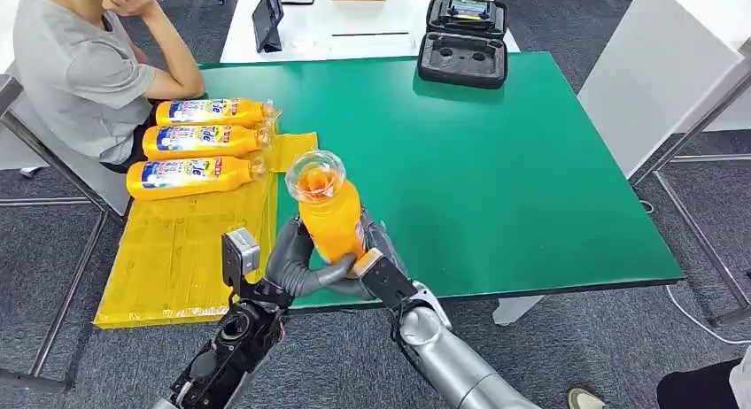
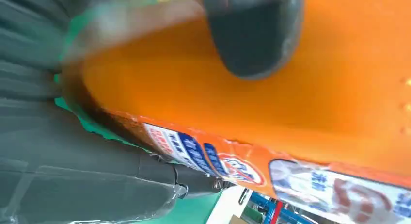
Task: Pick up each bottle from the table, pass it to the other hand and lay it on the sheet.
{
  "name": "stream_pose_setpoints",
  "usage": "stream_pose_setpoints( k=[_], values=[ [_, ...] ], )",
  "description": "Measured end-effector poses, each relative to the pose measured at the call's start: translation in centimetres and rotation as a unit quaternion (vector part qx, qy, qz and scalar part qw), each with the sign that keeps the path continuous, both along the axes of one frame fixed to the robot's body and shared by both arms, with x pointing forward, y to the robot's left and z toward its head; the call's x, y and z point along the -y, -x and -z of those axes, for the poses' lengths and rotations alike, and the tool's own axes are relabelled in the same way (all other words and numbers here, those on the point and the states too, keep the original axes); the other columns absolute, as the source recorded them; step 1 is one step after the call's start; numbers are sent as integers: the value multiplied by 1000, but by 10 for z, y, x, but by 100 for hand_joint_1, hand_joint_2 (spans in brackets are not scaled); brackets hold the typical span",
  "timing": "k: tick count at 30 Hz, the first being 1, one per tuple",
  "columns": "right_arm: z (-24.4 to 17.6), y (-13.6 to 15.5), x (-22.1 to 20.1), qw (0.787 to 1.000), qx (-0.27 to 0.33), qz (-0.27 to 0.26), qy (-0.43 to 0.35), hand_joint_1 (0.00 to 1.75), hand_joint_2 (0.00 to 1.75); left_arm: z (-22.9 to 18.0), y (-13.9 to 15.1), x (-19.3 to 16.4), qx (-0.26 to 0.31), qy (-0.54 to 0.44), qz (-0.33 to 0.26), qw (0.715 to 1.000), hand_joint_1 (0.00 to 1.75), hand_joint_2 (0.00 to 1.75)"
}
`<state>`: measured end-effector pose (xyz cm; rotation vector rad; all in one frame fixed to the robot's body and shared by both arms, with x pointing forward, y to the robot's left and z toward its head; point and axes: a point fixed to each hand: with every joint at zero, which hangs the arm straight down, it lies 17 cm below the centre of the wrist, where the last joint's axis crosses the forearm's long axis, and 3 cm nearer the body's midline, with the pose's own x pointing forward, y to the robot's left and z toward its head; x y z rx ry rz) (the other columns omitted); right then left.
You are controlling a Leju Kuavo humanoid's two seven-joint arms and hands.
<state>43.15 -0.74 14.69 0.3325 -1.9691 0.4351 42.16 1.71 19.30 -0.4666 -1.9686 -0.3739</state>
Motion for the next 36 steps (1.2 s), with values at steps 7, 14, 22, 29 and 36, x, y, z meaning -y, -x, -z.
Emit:
stream_pose_setpoints(
  k=[7,14,22,29,36],
  values=[
    [1,1,1,1000,-2,1,0,0,175,0,-2,0,3,-7,-4,1000,175,175],
    [7,5,3,1000,-5,1,2,0,175,-1,-8,-12,14,-16,-23,1000,173,175],
    [7,10,1,1000,2,-2,9,0,175,-2,-20,-31,-4,11,-51,999,169,175],
    [8,11,1,1000,4,-2,11,0,175,-2,-24,-36,-8,11,-63,998,164,175],
    [8,13,2,1000,4,-1,11,0,175,-5,-31,-41,16,-23,-90,996,171,175]
  ],
)
